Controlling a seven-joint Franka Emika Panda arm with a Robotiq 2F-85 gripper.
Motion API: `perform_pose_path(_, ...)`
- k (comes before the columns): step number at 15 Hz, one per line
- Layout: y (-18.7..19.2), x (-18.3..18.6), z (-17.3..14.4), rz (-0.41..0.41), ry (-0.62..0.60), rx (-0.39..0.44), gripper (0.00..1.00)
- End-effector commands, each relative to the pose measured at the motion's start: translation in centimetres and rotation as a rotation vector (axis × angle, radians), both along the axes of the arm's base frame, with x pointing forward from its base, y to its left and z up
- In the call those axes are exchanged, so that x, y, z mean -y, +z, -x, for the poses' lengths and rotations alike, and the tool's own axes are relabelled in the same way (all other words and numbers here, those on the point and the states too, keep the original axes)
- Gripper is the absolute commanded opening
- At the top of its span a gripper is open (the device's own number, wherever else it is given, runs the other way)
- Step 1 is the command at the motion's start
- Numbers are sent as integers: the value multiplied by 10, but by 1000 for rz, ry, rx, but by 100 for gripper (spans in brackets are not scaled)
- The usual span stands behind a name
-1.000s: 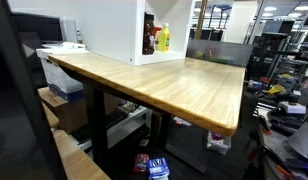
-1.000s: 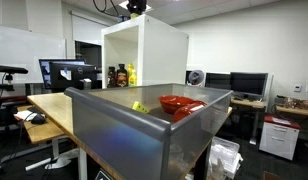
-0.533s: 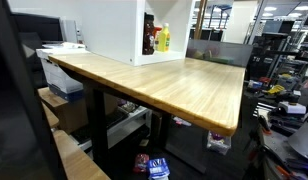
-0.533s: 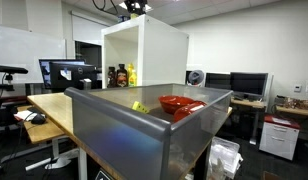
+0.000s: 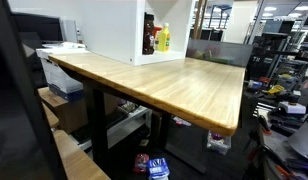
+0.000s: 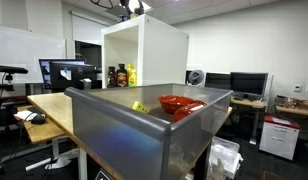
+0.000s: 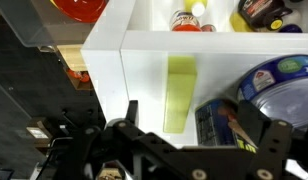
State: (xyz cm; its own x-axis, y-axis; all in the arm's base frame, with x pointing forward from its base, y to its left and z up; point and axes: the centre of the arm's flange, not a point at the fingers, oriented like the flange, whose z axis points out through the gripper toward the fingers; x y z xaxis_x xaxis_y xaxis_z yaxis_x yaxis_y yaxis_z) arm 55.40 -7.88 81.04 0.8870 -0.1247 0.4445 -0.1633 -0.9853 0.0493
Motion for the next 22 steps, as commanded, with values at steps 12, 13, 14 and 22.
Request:
perform_pose_path(12, -61, -34, 93, 15, 42, 2, 100)
perform_pose_path(13, -79, -38, 92, 28, 45, -12, 100)
perform_pose_path(14, -88, -39, 92, 34, 48, -20, 100)
perform_pose_path(22, -180, -52, 86, 51, 88, -93, 100)
